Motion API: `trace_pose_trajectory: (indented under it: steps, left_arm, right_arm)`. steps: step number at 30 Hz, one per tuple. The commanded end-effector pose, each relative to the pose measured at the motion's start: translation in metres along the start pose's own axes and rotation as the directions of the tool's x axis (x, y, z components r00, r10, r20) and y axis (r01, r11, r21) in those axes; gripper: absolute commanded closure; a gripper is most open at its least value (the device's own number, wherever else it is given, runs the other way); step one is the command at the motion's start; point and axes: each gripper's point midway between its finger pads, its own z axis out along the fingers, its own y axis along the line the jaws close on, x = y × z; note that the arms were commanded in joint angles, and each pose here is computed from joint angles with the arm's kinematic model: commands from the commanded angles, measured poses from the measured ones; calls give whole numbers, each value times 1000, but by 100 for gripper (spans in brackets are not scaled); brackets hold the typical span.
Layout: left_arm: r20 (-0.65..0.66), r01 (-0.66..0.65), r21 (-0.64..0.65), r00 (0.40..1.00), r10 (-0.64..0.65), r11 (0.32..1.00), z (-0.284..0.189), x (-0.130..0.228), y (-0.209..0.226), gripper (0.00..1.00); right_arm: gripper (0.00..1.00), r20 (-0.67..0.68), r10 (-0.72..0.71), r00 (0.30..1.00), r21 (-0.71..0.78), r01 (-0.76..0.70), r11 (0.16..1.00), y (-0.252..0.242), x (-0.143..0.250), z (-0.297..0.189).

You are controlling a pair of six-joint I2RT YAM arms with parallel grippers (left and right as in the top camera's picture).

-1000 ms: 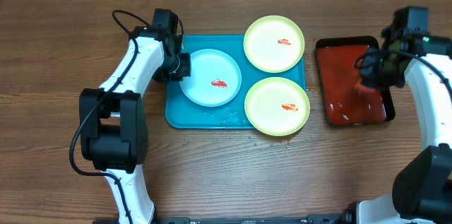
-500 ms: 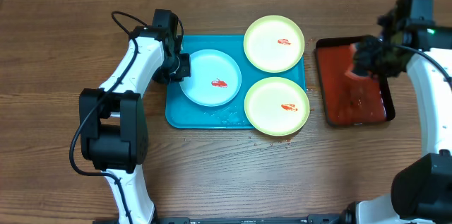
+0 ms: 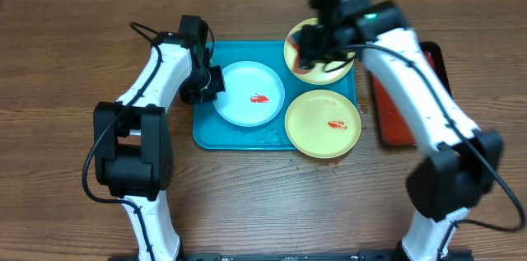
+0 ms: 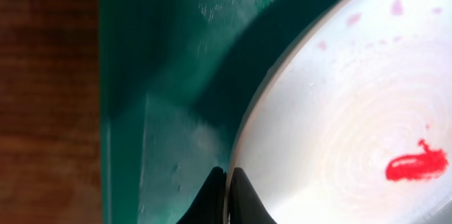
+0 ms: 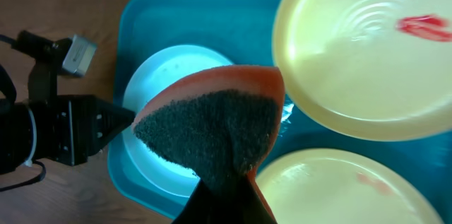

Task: Clean dirty plates on tray and stack at the side
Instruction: 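Lift the sponge with right gripper and carry it over white plate, then scrub the white plate with the sponge while left gripper holds it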

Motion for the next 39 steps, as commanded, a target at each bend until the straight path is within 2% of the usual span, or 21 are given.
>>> trace_pose_trajectory:
  steps: [1,8,16,24,39]
  left_arm:
    - [-39,26,-25,999,-27,999,29,10,7,96]
    - [-15,12,-18,1000,-12,1000,49,11,10,96]
    - [-2,-10,-13,1000,10,1000,50,8,10,96]
    - [-3,-12,-13,1000,12,1000,50,8,10,96]
    - [-13,-12,-13,1000,12,1000,50,11,10,96]
  right_arm:
    - [96,-35,34,999,-6,-34,999,11,3,30]
    - [96,-164,29,986,30,-24,999,6,33,100]
    - [96,-214,40,976,57,-28,998,-7,47,144]
    - [96,-270,137,953,118,-108,987,-25,68,182]
    - [96,-355,29,935,-36,-45,998,54,117,215]
